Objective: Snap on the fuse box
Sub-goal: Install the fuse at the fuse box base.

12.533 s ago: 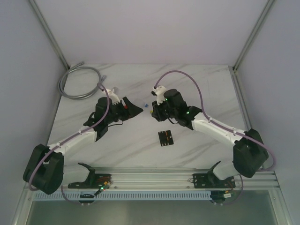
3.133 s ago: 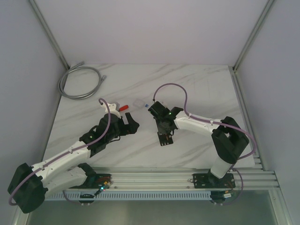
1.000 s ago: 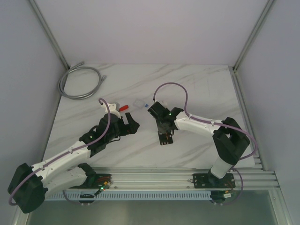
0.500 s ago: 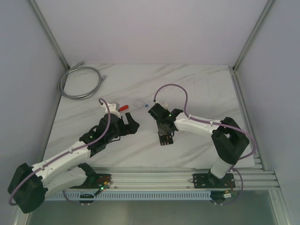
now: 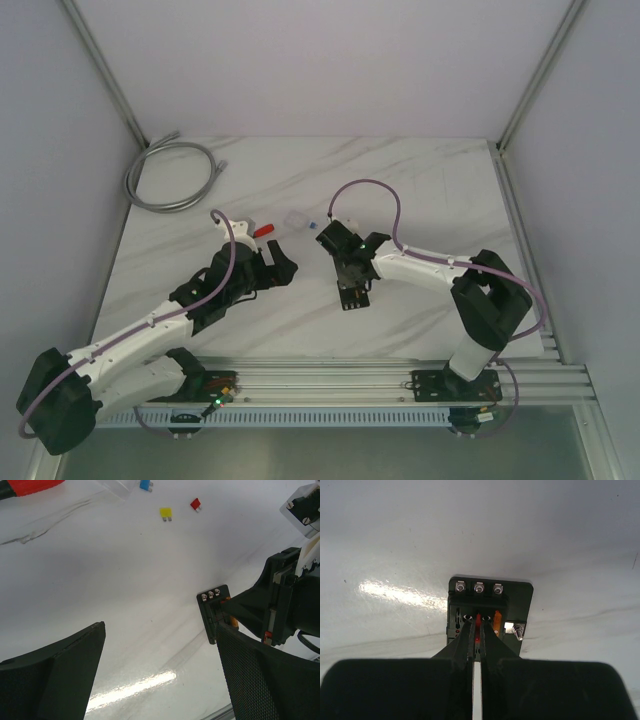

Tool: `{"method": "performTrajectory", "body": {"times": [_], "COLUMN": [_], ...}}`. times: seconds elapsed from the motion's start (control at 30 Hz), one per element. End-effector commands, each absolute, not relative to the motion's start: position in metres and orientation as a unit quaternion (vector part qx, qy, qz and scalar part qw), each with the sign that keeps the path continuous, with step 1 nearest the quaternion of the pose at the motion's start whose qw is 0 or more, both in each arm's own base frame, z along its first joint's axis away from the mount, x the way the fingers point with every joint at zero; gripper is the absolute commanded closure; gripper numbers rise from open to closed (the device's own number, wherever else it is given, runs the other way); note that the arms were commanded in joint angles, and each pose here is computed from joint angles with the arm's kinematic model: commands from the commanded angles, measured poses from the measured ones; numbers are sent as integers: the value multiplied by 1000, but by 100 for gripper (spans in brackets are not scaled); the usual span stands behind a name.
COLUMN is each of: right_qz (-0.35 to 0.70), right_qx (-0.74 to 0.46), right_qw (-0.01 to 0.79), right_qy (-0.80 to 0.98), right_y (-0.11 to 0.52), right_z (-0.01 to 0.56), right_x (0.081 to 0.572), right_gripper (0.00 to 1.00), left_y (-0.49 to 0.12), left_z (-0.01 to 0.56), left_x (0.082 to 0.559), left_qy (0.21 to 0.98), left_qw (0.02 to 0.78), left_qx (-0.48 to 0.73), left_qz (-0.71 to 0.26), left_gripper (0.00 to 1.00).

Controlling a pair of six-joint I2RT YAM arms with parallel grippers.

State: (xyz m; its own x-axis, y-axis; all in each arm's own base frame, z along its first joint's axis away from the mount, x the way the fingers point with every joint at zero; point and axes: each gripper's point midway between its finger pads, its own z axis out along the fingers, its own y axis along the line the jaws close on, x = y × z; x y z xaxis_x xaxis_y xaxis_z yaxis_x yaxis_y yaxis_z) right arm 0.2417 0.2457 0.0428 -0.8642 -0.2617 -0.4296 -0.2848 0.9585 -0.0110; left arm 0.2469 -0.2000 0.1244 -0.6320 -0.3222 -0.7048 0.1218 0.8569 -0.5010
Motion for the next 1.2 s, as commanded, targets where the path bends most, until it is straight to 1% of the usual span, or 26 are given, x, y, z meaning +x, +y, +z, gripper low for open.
{"method": "performTrajectory", "body": {"times": [0.0, 0.23, 0.5, 0.8, 1.17], "right_qz": [0, -3, 14, 10, 15], "right_qx": [-138, -128, -115, -109, -94], "right_qw": [201, 207, 240, 232, 262], "right_qy": [970, 970, 964, 966, 961], "right_y": [236, 234, 240, 240, 238], "right_z": [20, 22, 45, 34, 45], "right_x": [235, 236, 245, 245, 250], "right_gripper": [100, 100, 100, 100, 100], "left_y": [-201, -201, -200, -200, -199], "left_z": [128, 128, 128, 128, 127], "left_x": [247, 246, 246, 245, 245], "left_qy": [863, 863, 862, 862, 861], "left_qw": [423, 423, 424, 423, 423], "left_qx": [-62, -63, -68, -69, -72], "left_qz": [-269, -269, -270, -271, -272], "left_gripper": [0, 0, 0, 0, 0]}}
